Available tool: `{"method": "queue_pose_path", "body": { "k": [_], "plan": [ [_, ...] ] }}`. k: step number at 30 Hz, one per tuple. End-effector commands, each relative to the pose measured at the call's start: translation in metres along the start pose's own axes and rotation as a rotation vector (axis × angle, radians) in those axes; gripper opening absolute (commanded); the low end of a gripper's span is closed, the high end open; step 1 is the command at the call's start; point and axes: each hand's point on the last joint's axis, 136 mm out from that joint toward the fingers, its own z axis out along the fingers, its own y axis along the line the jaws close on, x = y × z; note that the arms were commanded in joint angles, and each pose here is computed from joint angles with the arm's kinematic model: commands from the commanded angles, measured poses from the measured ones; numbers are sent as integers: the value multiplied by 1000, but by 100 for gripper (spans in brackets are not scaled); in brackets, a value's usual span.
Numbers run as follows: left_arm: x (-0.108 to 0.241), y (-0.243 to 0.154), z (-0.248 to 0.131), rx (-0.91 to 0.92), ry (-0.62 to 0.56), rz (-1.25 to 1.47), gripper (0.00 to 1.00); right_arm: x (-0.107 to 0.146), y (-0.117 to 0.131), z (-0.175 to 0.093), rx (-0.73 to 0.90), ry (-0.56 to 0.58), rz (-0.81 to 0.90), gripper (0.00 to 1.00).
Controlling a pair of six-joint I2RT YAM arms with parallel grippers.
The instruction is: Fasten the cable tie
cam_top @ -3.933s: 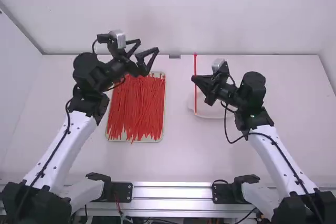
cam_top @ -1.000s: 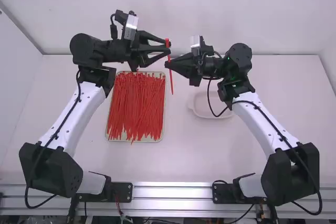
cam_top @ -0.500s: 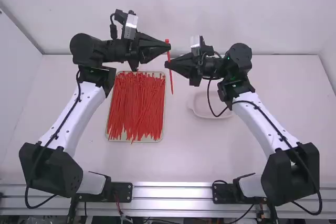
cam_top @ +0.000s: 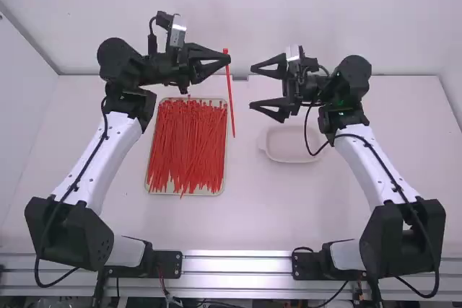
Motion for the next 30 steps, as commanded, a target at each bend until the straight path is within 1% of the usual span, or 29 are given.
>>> {"method": "queue_pose_path", "body": {
  "k": [1,2,5,7,9,14,18,21,22,23,24,25,26,28,30],
  "plan": [
    [-17,17,-3,-124,-51,111,2,-5,20,-4,-117,27,-115,100],
    [-15,25,-4,-160,-51,103,2,-4,21,-6,-126,29,-132,100],
    [-7,43,-8,-251,-40,85,2,1,16,-10,-108,31,-93,100],
    [-1,52,-10,-295,-28,76,2,5,13,-14,-96,32,-96,100],
    [8,65,-13,-353,-8,68,2,14,8,-20,-75,32,-102,100],
    [23,82,-14,-390,18,28,2,31,0,-27,-27,40,-84,100],
    [40,103,-14,-417,31,-13,2,56,-5,-25,35,88,-152,100],
    [54,119,-13,-446,42,-52,2,74,3,-17,11,126,-347,100],
    [56,120,-12,-446,44,-58,2,76,5,-16,5,132,-380,100],
    [62,124,-12,-450,49,-82,2,82,8,-14,-10,145,-480,100],
    [64,126,-12,-451,50,-91,2,83,10,-13,-18,147,-521,100],
    [69,131,-13,-460,57,-108,2,87,14,-11,-38,151,-622,100],
    [70,132,-14,-465,58,-112,2,88,15,-11,-42,153,-647,100],
    [81,144,-21,-503,67,-166,2,98,15,-11,-55,193,-816,100],
    [87,146,-20,-497,69,-209,2,102,14,-13,-58,213,-890,100]
  ]
}}
